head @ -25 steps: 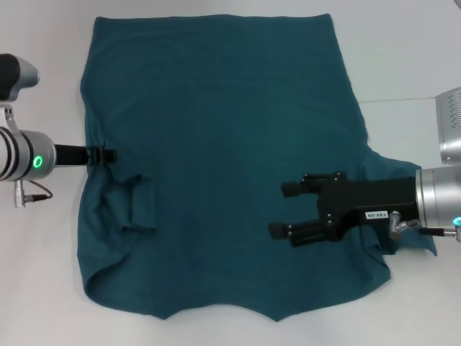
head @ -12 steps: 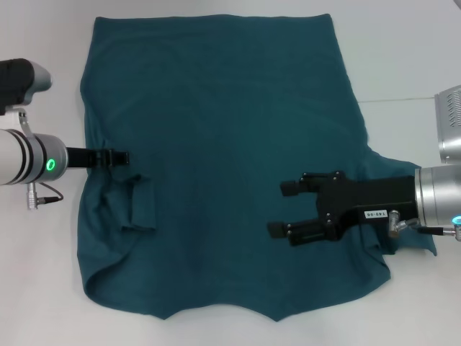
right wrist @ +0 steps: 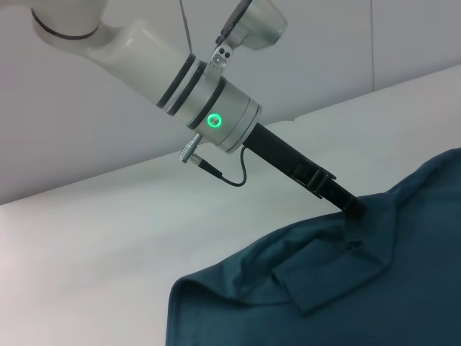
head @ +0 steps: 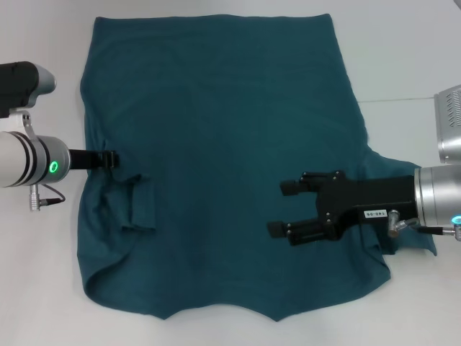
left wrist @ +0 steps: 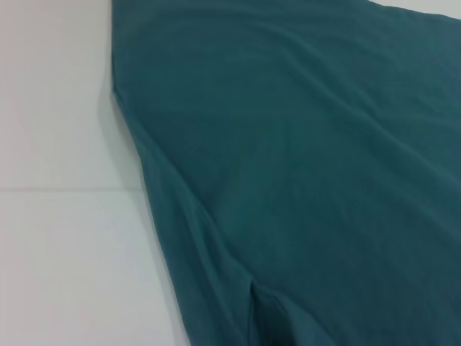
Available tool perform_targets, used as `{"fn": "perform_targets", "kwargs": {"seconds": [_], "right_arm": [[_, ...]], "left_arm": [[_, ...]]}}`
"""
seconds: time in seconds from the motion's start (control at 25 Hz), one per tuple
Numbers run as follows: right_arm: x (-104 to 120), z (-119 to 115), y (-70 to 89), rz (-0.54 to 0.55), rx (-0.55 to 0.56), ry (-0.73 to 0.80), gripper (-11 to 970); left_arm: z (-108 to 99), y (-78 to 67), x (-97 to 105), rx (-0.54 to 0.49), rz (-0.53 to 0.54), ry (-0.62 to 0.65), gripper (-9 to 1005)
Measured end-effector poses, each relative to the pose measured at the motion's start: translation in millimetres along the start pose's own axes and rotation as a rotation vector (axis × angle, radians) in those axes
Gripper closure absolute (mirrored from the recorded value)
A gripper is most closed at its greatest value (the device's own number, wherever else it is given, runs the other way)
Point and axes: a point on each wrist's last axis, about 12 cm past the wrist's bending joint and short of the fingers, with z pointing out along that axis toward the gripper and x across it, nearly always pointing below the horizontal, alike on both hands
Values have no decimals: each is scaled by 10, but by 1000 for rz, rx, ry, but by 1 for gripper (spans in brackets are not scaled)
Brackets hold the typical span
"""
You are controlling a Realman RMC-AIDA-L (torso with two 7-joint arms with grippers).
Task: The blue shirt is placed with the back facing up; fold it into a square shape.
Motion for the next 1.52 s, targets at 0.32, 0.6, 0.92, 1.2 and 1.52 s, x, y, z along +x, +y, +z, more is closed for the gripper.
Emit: {"fn": "perform_targets", "kwargs": {"seconds": [0.32, 0.6, 0.92, 1.2, 1.52], "right_arm": [[-2, -1, 0, 5, 0, -3, 18], [1, 2, -4, 5, 3, -5, 18], [-8, 9, -4, 2, 3, -12, 31], [-4, 8, -4, 1, 4, -12, 45], [-1, 9, 0, 2, 2, -12, 61]], "left_arm": [[23, -60, -9, -2, 22, -17, 804], [37, -153, -77, 6, 39, -36, 971], [51, -348, -221, 46, 6, -85, 972], [62, -405, -295, 36, -24, -148, 962], [86, -365, -240, 3, -58, -181, 745]]}}
